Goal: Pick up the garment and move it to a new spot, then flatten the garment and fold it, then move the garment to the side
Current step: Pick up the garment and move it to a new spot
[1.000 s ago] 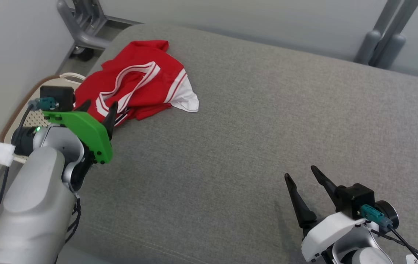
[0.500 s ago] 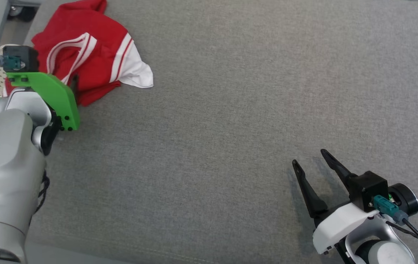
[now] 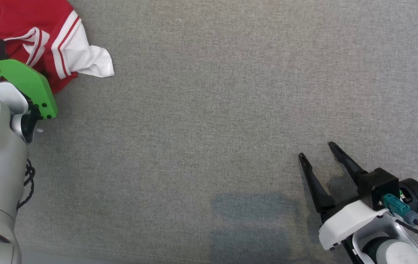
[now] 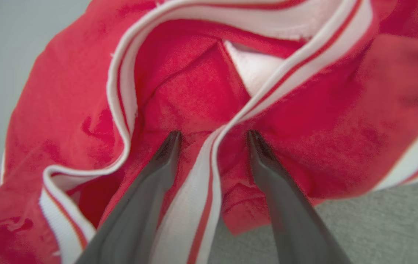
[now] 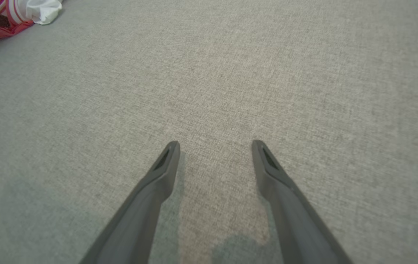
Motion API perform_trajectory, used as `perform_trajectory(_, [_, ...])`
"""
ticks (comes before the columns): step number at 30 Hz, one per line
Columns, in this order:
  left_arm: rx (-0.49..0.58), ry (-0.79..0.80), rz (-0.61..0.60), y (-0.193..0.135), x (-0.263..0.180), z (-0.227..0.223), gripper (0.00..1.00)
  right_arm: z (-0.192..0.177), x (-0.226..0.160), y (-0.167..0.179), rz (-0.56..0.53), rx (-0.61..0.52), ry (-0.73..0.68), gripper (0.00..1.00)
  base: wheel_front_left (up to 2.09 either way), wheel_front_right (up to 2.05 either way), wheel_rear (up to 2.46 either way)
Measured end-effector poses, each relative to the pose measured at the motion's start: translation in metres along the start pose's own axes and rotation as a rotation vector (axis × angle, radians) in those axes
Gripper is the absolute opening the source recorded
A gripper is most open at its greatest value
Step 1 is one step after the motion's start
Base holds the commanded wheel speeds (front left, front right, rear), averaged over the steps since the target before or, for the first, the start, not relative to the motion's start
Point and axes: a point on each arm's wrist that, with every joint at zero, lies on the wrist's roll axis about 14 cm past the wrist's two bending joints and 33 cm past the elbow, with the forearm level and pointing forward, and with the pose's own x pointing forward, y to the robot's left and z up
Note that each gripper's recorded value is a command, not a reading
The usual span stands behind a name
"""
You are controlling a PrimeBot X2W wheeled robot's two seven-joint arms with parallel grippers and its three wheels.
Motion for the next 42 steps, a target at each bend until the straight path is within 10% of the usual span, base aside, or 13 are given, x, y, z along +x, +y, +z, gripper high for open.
perform_trajectory(24, [0.012,-0.369,-0.068,-0.003,-0.092,0.097,0.0,0.051,-0.034,0.03,0.004,0.053,-0.222,1.0,0.0,0.0,0.0])
perform_trajectory(42, [0.251,-0.805,-0.613,-0.235,-0.256,0.19,0.0,0.072,-0.128,-0.004,-0.209,0.075,-0.395,1.0,0.0,0.0,0.0])
